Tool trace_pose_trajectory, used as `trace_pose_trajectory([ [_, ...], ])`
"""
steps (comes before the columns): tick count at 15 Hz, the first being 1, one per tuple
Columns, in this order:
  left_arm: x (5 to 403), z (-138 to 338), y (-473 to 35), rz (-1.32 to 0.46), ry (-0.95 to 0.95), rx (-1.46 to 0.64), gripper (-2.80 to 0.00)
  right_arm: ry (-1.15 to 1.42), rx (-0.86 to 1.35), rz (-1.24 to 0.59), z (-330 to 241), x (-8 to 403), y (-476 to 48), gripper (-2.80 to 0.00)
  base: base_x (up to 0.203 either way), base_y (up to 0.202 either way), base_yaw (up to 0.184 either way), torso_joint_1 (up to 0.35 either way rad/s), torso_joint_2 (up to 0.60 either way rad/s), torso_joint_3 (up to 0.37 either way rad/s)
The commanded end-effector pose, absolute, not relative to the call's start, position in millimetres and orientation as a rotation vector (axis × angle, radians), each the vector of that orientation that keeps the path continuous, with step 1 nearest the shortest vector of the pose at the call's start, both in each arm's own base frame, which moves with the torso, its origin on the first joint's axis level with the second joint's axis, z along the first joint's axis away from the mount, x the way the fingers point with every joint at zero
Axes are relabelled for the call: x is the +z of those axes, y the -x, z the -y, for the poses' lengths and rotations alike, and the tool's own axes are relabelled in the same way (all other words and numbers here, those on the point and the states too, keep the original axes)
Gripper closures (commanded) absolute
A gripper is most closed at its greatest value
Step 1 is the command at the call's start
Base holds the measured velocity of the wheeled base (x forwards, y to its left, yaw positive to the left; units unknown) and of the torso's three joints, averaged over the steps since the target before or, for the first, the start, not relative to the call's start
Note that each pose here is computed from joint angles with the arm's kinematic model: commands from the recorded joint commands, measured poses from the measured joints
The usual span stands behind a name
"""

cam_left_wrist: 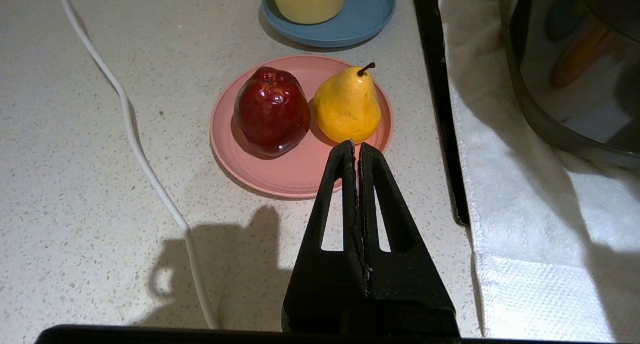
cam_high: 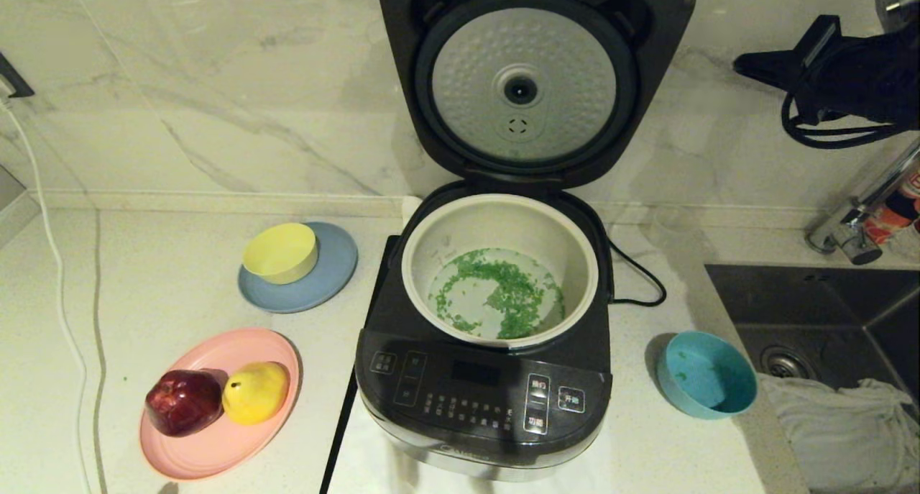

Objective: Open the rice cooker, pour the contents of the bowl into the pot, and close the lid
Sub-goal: Close the rice cooker

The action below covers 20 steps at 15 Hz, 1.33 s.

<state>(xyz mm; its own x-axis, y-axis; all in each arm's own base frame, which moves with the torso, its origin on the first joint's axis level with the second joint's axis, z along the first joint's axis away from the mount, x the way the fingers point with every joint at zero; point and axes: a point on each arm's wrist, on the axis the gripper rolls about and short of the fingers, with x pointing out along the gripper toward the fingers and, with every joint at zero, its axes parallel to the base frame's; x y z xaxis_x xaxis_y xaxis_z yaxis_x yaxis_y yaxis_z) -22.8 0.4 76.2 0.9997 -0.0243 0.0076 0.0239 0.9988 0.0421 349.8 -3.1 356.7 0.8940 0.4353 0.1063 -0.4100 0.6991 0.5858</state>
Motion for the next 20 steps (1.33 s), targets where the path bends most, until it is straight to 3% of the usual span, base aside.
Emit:
trace_pose_trajectory([
  [1,74,0,22,0.001,-0.042,-0.025,0.0,-0.654,0.536,-0.109,-2,337,-368,0.0,0.0,0.0,0.0,0.0,0.0,0.0],
  [20,74,0,22,0.001,-0.042,-0.025,0.0,-0.64,0.864,-0.033,-79,335,-397,0.0,0.0,0.0,0.0,0.0,0.0,0.0],
])
